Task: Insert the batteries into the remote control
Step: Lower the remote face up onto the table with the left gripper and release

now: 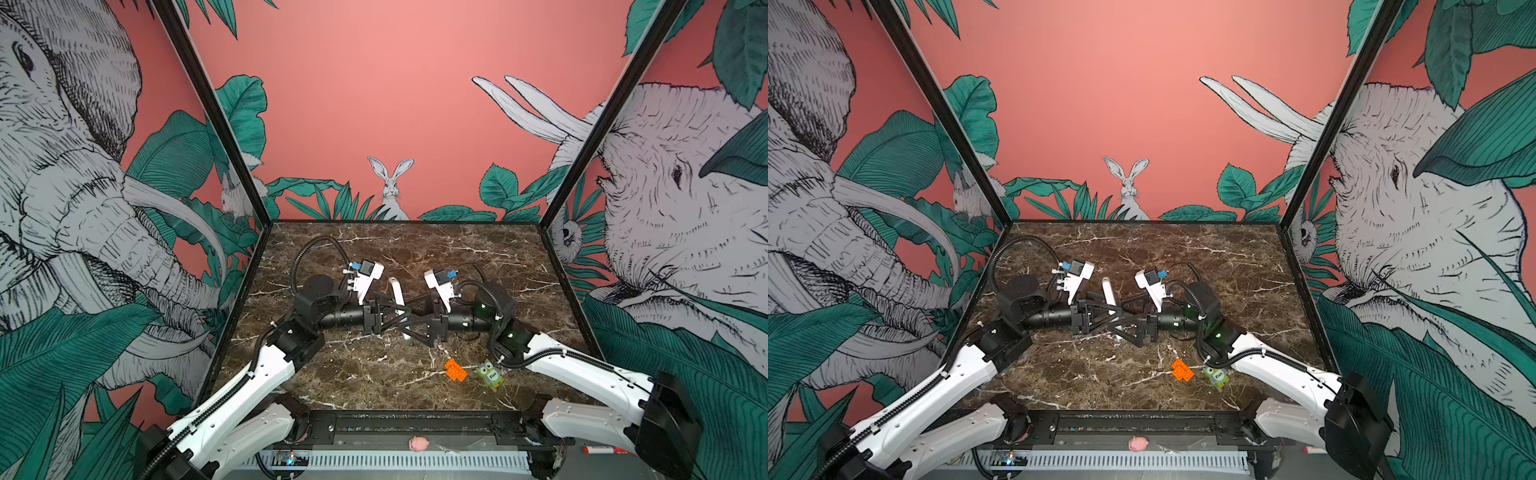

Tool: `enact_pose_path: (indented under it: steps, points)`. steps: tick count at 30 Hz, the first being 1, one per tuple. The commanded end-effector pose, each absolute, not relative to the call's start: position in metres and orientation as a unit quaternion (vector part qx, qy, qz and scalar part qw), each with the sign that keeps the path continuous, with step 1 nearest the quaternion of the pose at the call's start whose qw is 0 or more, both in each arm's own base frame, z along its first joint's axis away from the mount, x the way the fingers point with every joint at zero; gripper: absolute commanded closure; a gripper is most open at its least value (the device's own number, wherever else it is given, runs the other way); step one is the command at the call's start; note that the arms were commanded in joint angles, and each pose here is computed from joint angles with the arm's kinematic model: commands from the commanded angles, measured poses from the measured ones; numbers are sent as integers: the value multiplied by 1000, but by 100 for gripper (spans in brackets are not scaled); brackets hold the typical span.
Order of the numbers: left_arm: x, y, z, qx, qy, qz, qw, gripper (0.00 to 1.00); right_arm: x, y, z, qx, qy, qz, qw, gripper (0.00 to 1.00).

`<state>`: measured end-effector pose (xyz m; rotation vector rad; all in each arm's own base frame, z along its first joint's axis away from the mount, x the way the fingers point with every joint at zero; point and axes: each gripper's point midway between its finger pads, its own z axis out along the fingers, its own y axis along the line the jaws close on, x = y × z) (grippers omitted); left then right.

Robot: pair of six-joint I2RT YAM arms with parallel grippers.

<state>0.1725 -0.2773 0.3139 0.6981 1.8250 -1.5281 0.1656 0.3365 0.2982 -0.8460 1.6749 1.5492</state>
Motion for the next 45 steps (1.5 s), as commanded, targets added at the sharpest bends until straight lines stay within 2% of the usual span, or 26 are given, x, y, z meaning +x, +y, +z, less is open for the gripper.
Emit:
enact_pose_path:
  steps: [1,5,9,20,28,45]
  points:
    - [192,-266,290,244,756,-513,325,88,183,322,289,-322,687,520,393,1]
    - [210,-251,251,221,831,-419,292,88,200,299,255,-306,756,422,397,1]
    - [224,-234,214,201,890,-326,249,88,206,288,238,-300,781,379,396,1]
    - [240,-203,143,143,956,-184,175,87,231,253,183,-278,860,225,365,1]
    - [243,-191,106,130,976,-100,142,83,240,254,168,-281,872,198,349,1]
    - [239,-196,50,107,986,-75,105,74,244,263,159,-283,875,202,338,1]
